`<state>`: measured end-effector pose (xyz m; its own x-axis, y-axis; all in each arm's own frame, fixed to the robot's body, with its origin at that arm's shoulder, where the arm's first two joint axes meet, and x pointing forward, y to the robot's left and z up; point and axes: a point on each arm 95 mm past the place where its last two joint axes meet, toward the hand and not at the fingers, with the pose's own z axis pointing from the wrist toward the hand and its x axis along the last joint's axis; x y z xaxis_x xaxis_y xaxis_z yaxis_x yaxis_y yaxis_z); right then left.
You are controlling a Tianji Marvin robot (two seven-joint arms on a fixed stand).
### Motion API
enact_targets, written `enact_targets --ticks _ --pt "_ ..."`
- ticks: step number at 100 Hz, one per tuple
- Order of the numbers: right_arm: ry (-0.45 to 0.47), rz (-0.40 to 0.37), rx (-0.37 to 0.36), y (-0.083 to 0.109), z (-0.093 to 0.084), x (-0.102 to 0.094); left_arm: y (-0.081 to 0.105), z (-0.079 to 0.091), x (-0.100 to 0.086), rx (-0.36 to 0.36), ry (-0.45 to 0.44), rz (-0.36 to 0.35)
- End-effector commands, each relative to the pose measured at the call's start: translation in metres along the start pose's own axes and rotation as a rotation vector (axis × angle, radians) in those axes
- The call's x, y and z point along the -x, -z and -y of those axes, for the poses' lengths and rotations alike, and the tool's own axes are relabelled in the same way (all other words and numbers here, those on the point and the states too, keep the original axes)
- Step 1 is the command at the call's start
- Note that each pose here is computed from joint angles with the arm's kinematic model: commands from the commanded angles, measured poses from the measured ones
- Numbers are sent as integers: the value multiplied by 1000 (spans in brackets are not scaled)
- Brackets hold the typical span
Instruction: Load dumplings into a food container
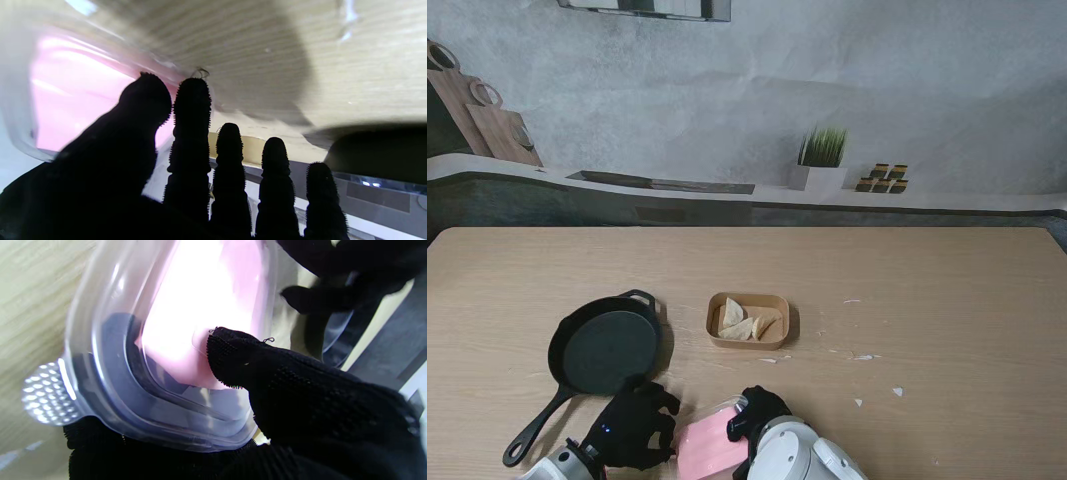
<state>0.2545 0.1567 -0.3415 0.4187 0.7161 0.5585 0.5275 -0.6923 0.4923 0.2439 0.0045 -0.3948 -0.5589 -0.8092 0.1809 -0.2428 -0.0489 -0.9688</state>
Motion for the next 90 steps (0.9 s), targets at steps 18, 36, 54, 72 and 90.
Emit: enact_targets --ticks 18,36,54,72,90 --pt "-18 -16 106 -3 -19 8 0 19 13 -88 23 53" --pt "-91 -102 170 2 -46 0 2 56 17 -200 85 112" --pt "-181 -180 205 5 -76 -13 -3 76 15 -281 163 143" --pt "-257 -202 238 -8 -101 -32 -11 79 17 -298 210 188" --pt "-355 -204 258 -29 -117 -53 -19 74 22 -288 256 215"
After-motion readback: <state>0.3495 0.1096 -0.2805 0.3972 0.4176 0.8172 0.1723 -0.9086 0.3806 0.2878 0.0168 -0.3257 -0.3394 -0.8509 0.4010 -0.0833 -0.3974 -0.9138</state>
